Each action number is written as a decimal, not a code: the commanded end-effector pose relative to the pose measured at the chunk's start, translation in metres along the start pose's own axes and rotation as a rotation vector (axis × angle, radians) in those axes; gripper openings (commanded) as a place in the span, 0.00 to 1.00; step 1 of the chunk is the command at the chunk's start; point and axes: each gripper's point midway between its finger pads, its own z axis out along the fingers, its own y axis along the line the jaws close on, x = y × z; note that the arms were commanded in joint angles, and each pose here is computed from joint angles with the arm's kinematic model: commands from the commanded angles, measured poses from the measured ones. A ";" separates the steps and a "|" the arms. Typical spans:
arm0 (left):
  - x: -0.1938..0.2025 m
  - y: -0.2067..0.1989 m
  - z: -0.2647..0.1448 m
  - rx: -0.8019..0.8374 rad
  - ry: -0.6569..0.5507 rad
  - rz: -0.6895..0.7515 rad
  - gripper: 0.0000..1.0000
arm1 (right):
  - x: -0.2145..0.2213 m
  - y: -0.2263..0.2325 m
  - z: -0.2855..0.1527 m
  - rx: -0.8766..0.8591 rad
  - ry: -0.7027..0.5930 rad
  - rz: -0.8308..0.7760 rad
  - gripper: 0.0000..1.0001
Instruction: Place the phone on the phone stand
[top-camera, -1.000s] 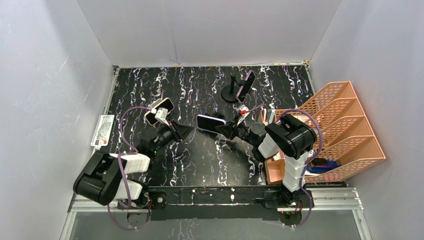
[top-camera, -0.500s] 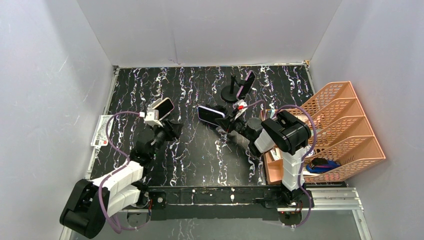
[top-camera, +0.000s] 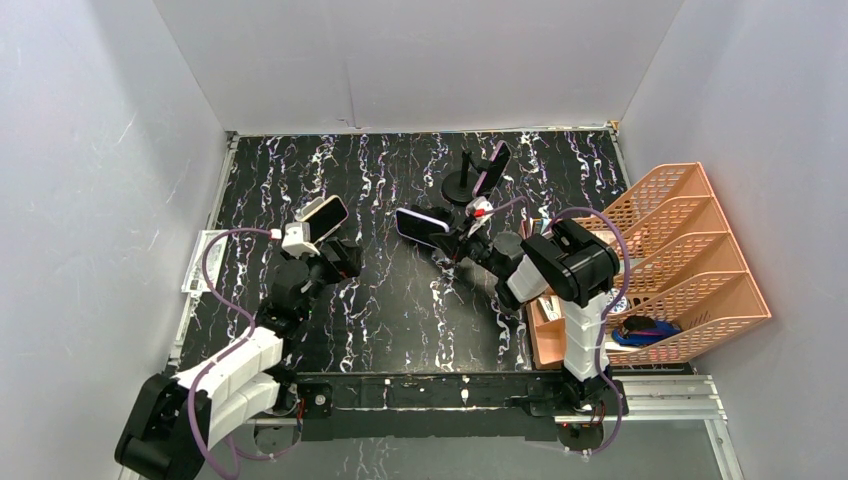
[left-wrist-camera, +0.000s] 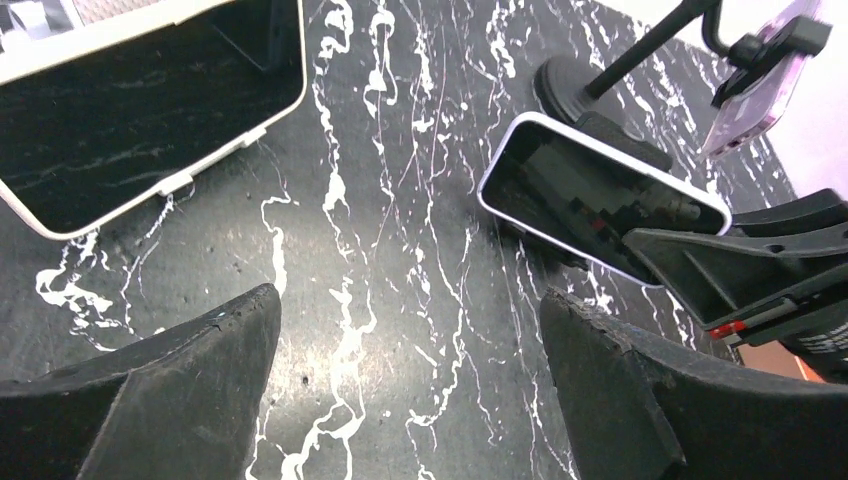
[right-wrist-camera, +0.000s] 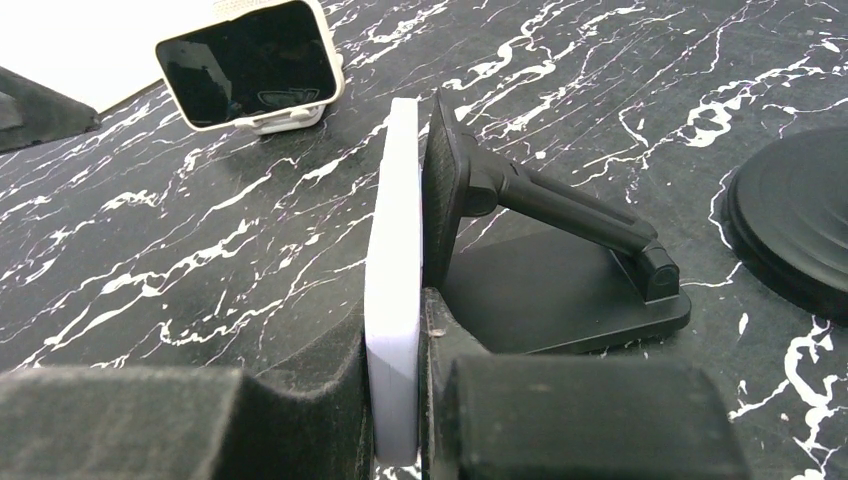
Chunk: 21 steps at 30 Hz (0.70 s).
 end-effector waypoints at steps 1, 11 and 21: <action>-0.008 0.007 -0.003 -0.042 -0.038 0.022 0.98 | -0.057 -0.008 0.010 -0.016 -0.250 -0.106 0.01; -0.004 0.004 0.000 -0.031 -0.015 0.031 0.98 | -0.033 -0.015 0.011 -0.007 -0.201 -0.061 0.01; -0.005 0.002 0.001 -0.026 -0.018 0.034 0.98 | -0.033 -0.018 0.009 0.022 -0.206 0.056 0.01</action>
